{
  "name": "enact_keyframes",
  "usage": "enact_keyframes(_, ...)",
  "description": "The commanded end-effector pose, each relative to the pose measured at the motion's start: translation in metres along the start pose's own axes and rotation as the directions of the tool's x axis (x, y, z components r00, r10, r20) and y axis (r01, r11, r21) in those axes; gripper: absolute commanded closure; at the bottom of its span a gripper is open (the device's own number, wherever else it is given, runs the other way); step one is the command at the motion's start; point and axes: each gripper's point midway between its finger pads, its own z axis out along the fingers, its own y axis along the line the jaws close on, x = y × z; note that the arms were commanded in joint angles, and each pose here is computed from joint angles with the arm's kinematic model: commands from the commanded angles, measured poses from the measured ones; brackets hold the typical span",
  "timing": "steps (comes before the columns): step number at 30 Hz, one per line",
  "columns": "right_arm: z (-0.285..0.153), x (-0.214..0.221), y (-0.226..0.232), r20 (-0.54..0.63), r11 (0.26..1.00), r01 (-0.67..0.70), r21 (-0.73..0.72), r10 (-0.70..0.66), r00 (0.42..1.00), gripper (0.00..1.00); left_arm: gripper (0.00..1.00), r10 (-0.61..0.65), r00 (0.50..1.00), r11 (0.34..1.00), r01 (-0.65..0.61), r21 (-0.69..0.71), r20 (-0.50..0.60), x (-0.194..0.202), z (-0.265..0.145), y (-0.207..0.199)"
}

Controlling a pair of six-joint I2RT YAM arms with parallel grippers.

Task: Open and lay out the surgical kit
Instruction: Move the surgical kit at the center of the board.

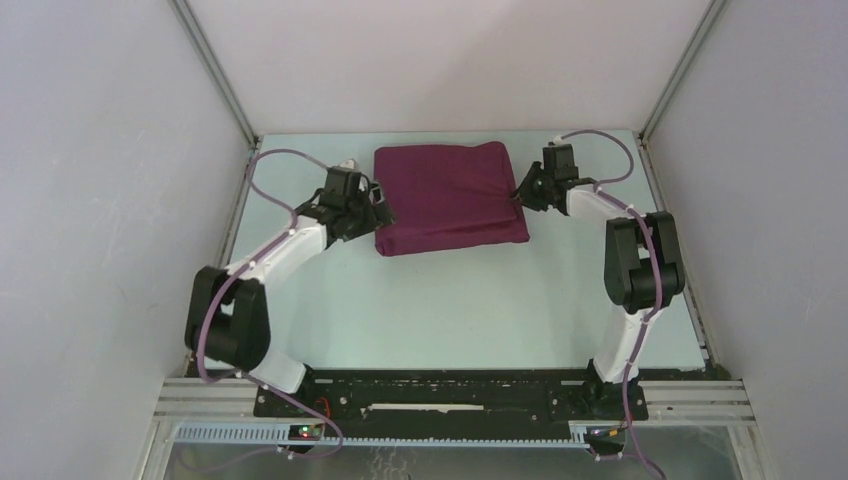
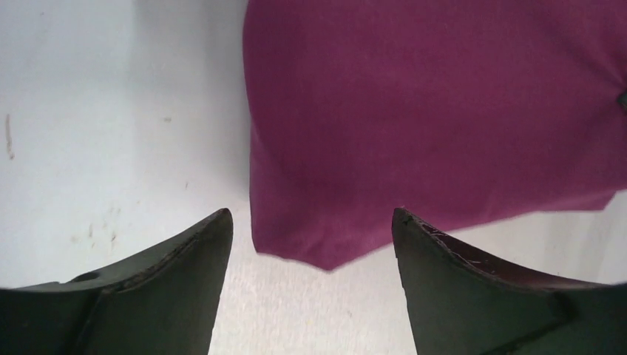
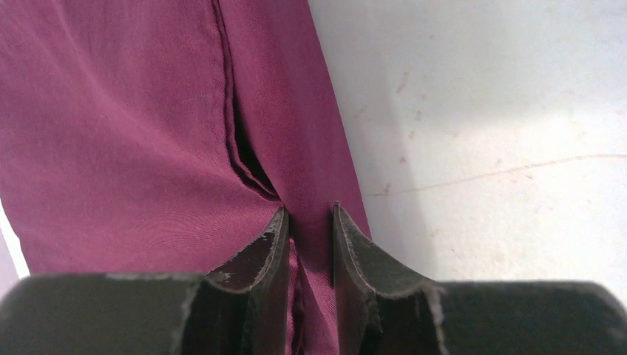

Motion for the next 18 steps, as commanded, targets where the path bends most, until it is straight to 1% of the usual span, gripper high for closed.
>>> enact_keyframes(1,-0.029,-0.045,-0.018,0.160,0.997,-0.056,0.057,0.046,0.986,1.00,0.19,-0.042,0.993,0.999,0.040,0.018,0.106,-0.043,0.014,-0.025)
enact_keyframes(5,-0.031,-0.044,-0.025,0.161,0.995,-0.073,0.062,0.062,0.985,1.00,0.28,-0.038,0.994,0.999,0.041,-0.021,0.107,-0.047,0.035,-0.024)
enact_keyframes(9,-0.030,-0.042,-0.030,0.154,0.994,-0.092,0.061,0.081,0.985,1.00,0.44,-0.032,0.996,0.999,0.035,-0.038,0.079,-0.046,0.055,-0.025)
enact_keyframes(14,-0.029,-0.043,-0.033,0.151,0.993,-0.106,0.061,0.096,0.984,1.00,0.53,-0.018,0.998,0.996,0.022,-0.083,0.054,-0.046,0.077,-0.020)
enact_keyframes(16,-0.029,-0.043,-0.034,0.152,0.992,-0.109,0.062,0.099,0.983,1.00,0.58,-0.010,0.999,0.996,0.014,-0.084,0.046,-0.047,0.085,-0.022)
enact_keyframes(18,-0.029,-0.043,-0.035,0.152,0.992,-0.111,0.063,0.100,0.983,1.00,0.60,0.000,0.999,0.997,0.003,-0.078,0.033,-0.049,0.092,-0.025)
